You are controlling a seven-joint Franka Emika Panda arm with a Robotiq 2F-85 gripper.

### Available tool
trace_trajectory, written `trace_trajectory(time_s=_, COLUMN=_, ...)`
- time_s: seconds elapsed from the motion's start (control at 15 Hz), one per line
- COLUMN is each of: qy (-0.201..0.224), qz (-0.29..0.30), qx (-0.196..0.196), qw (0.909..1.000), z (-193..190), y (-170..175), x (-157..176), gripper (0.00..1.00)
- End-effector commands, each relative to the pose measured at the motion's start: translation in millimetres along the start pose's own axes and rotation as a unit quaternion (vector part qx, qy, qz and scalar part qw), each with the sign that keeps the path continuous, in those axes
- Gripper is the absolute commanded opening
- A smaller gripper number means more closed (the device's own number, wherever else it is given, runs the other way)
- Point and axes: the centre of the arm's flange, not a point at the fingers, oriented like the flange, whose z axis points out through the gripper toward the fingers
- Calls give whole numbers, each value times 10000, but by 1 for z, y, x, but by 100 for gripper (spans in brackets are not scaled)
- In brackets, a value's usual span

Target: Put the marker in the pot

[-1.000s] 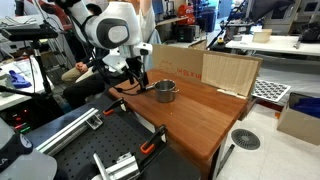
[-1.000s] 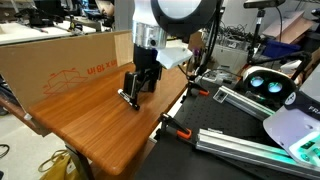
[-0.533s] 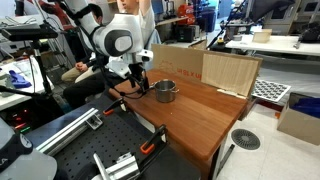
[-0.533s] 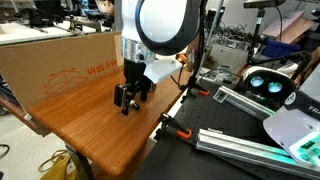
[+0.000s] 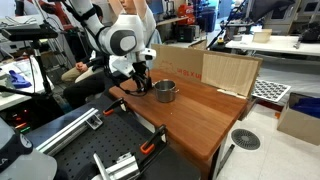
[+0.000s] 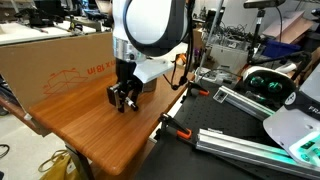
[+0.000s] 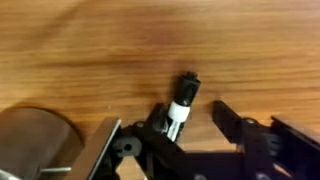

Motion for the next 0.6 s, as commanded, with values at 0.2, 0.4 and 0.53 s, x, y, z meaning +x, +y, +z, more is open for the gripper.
trace_trajectory(time_s=0.2, qy=-111, qz=44, qx=-45, qw=9999, z=3, y=-5, x=12, gripper=6)
trace_trajectory(time_s=0.4, qy=-244, qz=80, qx=29, qw=9997, z=-2, y=-6, x=15, gripper=6)
trace_trajectory(time_s=0.53, qy=-336, qz=116, qx=167, qw=9992, z=-12, y=-5, x=16, gripper=6)
